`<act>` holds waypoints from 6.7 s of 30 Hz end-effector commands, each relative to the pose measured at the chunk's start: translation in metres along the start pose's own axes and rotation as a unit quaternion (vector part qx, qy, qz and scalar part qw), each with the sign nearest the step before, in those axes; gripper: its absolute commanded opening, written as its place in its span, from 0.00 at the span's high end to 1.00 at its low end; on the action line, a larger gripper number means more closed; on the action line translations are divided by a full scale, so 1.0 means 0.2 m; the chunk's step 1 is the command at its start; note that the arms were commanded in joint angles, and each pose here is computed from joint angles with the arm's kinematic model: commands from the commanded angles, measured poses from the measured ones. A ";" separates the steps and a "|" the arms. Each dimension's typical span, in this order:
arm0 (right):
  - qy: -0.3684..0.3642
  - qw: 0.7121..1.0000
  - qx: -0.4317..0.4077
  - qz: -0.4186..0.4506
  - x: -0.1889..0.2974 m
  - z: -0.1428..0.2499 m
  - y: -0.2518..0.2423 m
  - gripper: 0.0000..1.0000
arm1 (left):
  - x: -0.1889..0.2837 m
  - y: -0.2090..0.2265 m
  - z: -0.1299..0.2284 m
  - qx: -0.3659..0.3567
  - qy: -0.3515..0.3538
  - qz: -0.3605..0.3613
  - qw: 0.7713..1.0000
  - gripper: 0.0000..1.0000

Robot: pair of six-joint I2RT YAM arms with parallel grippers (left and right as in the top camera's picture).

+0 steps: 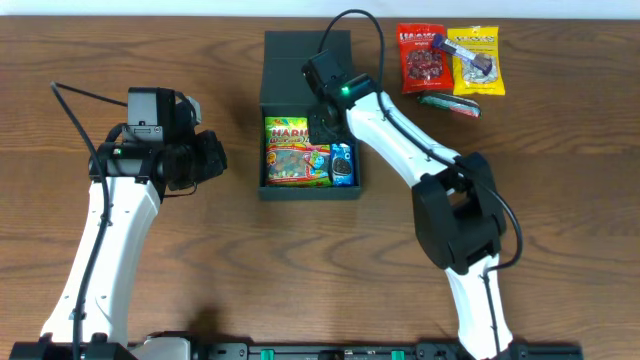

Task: Pack container
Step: 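Move the Oreo pack into the box beside the Haribo bag, then release the Oreo pack and move the right gripper to the yellow bag, then grasp the yellow Hacks candy bag with the right gripper and lift, then carry the yellow bag left and lower it into the box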

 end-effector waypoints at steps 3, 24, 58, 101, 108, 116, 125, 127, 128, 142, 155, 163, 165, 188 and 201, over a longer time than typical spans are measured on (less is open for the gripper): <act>0.012 0.999 0.014 0.048 -0.05 0.03 -0.05 0.99 | 0.04 -0.02 -0.02 -0.016 -0.014 0.003 1.000 0.90; -0.193 0.974 -0.061 0.099 0.66 -0.43 -0.83 0.99 | 0.04 -0.02 -0.02 -0.016 -0.015 0.002 1.000 0.90; -0.150 0.953 -0.254 0.075 -0.09 -0.37 -1.64 0.98 | 0.04 0.00 0.00 -0.011 -0.003 -0.006 1.000 0.90; -0.091 0.961 -0.221 0.138 -0.16 -0.09 -1.86 0.30 | 0.04 -0.03 -0.02 -0.013 -0.016 0.004 1.000 0.90; -0.081 0.962 -0.222 0.136 -0.18 -0.07 -1.85 0.85 | 0.04 -0.03 -0.02 -0.013 -0.016 0.004 1.000 0.90; -0.070 0.958 -0.227 0.161 -0.06 -0.08 -1.89 0.99 | 0.04 -0.03 -0.02 -0.013 -0.016 0.003 1.000 0.90; -0.189 0.942 -0.212 0.176 0.66 -0.39 -1.85 0.99 | 0.04 -0.03 -0.02 -0.013 -0.016 0.004 1.000 0.94; -0.204 0.943 -0.202 0.165 0.80 -0.42 -1.77 0.99 | 0.04 -0.03 -0.02 -0.013 -0.016 0.005 1.000 0.94; -0.208 0.946 -0.195 0.153 0.86 -0.43 -1.71 0.99 | 0.04 -0.04 -0.02 -0.014 -0.015 0.008 1.000 0.94; -0.214 0.975 -0.054 -0.003 1.39 -0.32 -0.98 0.99 | 0.28 -0.11 0.02 -0.064 -0.054 0.040 0.996 0.05; -0.077 0.989 -0.015 -0.129 1.04 -0.04 -0.50 0.99 | 0.59 -0.10 0.08 -0.109 -0.157 0.046 0.981 0.05; 0.001 0.984 -0.116 -0.134 0.69 0.08 -0.02 0.99 | 0.62 -0.10 0.11 -0.107 -0.158 0.050 0.980 0.05; 0.005 0.981 -0.156 -0.116 0.61 0.11 0.06 0.99 | 0.62 -0.09 0.11 -0.103 -0.155 0.048 0.981 0.05; -0.138 0.973 -0.179 -0.051 0.45 0.03 0.30 0.01 | 0.61 -0.07 0.13 -0.100 -0.145 0.041 0.984 0.05; -0.057 0.988 -0.016 -0.145 0.36 0.15 0.38 0.99 | 0.61 -0.08 0.13 -0.101 -0.147 0.042 0.983 0.05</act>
Point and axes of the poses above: each gripper's point midway between its finger pads, its own x axis back along the fingers, its own y axis along the line the jaws close on, z = x × y, the point moved 3 cm from there along x, back along the fingers, and after that the axes turned 15 degrees about x, right-handed, at the moved point
